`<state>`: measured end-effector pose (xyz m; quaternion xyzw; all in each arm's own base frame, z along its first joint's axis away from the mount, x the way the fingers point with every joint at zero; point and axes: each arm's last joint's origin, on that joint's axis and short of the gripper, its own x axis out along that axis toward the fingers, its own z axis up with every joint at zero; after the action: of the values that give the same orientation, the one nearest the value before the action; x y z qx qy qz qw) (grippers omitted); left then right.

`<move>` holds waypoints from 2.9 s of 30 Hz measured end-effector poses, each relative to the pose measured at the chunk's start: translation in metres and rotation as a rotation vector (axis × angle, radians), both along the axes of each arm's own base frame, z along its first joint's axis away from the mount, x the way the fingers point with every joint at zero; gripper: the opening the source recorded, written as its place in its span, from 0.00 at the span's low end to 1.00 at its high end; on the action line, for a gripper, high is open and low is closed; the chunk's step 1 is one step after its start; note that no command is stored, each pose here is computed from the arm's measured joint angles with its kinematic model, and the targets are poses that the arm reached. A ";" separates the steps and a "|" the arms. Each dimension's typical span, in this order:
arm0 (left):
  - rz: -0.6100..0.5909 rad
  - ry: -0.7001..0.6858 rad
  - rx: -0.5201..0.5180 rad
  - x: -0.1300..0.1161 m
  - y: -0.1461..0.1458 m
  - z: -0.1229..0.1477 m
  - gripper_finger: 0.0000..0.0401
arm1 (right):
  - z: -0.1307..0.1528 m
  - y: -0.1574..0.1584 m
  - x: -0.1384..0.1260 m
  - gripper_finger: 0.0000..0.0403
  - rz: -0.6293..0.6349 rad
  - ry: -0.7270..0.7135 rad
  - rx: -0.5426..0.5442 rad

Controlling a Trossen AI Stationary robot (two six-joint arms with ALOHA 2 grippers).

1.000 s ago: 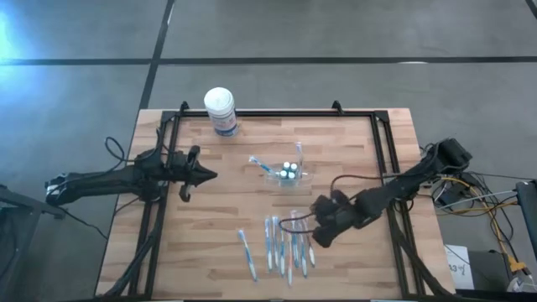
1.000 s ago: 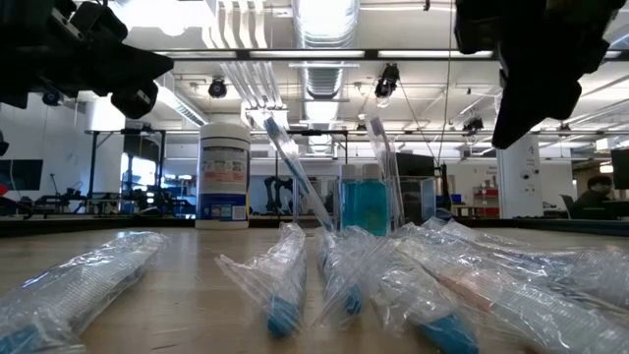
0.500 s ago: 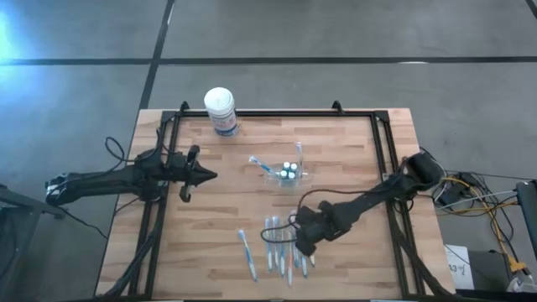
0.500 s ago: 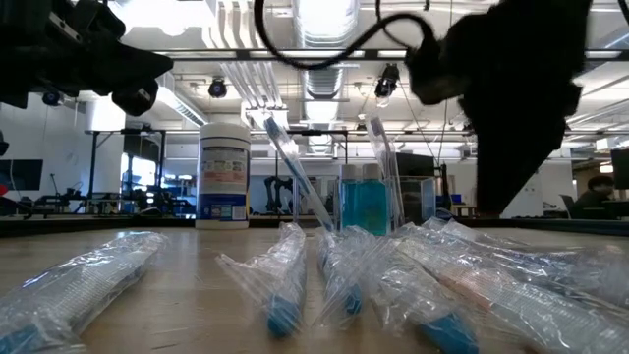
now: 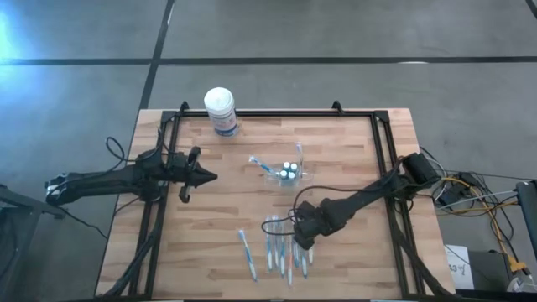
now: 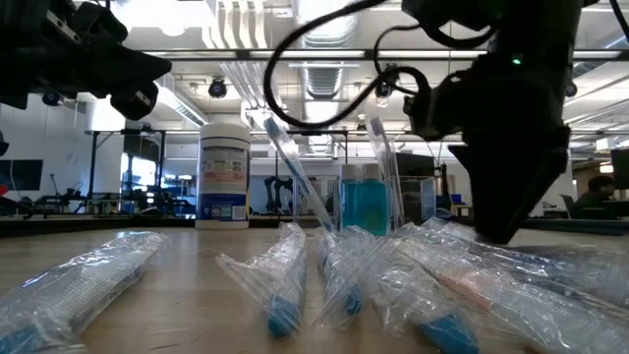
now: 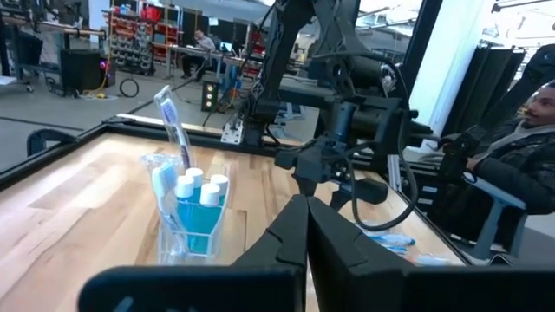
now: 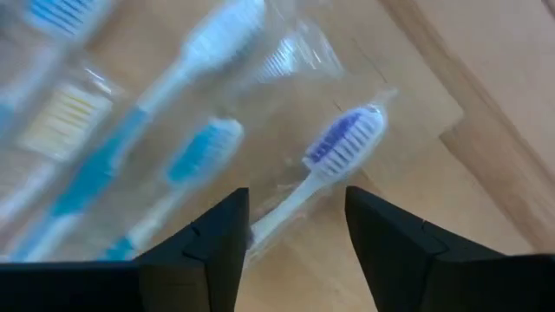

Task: Pick & Place toothbrushing station
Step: Put the purple toothbrush into the transparent organizer

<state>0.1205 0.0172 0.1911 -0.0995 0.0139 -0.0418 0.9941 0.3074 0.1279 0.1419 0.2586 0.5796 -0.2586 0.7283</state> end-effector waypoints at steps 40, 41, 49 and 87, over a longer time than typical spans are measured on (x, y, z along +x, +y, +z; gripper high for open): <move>0.033 -0.001 -0.130 0.000 0.001 -0.002 0.04 | 0.150 -0.015 -0.041 0.02 0.442 -0.773 -0.467; 0.040 -0.004 -0.133 0.000 0.001 -0.002 0.04 | 0.157 -0.017 -0.043 0.02 0.471 -0.830 -0.501; 0.063 -0.008 -0.137 0.000 0.002 -0.002 0.04 | 0.141 -0.050 -0.058 0.02 0.500 -1.061 -0.804; 0.118 -0.010 -0.135 0.000 0.003 -0.002 0.03 | -0.002 -0.119 -0.057 0.02 0.110 -0.831 -0.948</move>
<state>0.1210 0.0206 0.1891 -0.1667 0.0000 0.0154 0.9859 0.2502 0.0087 0.1397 -0.0434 0.0830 -0.3276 0.9402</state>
